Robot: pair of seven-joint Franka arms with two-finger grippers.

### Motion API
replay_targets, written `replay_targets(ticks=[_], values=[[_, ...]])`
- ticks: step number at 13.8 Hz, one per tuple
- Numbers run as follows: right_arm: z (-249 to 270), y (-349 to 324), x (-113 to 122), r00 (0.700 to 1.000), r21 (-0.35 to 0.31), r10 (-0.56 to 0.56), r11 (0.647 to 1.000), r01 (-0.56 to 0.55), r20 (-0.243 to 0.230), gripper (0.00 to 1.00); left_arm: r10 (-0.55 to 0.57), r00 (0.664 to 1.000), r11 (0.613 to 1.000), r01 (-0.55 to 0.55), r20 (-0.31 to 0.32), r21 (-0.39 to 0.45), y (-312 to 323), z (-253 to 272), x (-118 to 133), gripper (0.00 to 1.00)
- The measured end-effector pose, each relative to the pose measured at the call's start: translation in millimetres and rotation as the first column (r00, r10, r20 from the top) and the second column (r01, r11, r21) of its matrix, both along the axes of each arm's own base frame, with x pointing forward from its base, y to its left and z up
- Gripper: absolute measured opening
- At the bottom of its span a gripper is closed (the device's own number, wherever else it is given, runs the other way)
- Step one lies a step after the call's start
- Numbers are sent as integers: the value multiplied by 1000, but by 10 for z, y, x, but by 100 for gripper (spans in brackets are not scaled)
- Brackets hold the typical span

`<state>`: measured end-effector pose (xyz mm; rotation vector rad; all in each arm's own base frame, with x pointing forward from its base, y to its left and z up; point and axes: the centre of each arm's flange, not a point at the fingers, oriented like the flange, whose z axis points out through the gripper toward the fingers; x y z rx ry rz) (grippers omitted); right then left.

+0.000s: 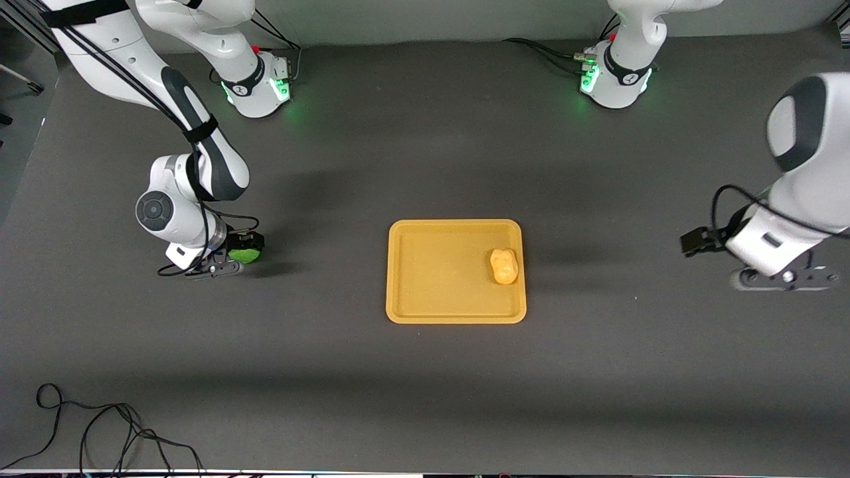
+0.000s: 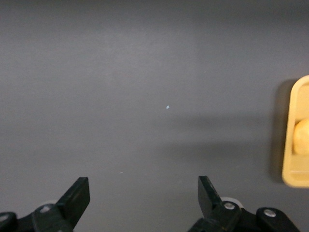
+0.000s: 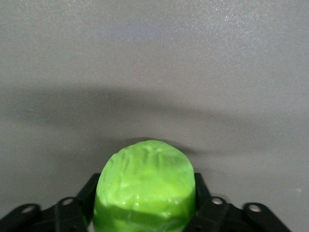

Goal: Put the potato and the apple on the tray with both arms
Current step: 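Release the potato with the left gripper while the right gripper grasps the apple, then carry the green apple over the tray with the right gripper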

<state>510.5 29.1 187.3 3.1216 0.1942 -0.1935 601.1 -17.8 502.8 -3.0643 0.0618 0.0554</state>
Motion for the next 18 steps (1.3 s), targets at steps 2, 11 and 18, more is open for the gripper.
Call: replay_targets(ticks=[2,11,18], values=[[133,-4,62,1000,1,-3,1000,3,21,76,-23,1000,1000,23,-4,1,116,28,-81,100],[3028,840,1239,982,-4,-184,983,185,48,76,-120,993,993,119,-4,-12,175,64,-97,100],[2363,3617,1033,959,17,-258,966,258,118,76,-121,993,993,121,-4,-12,205,64,-98,100]])
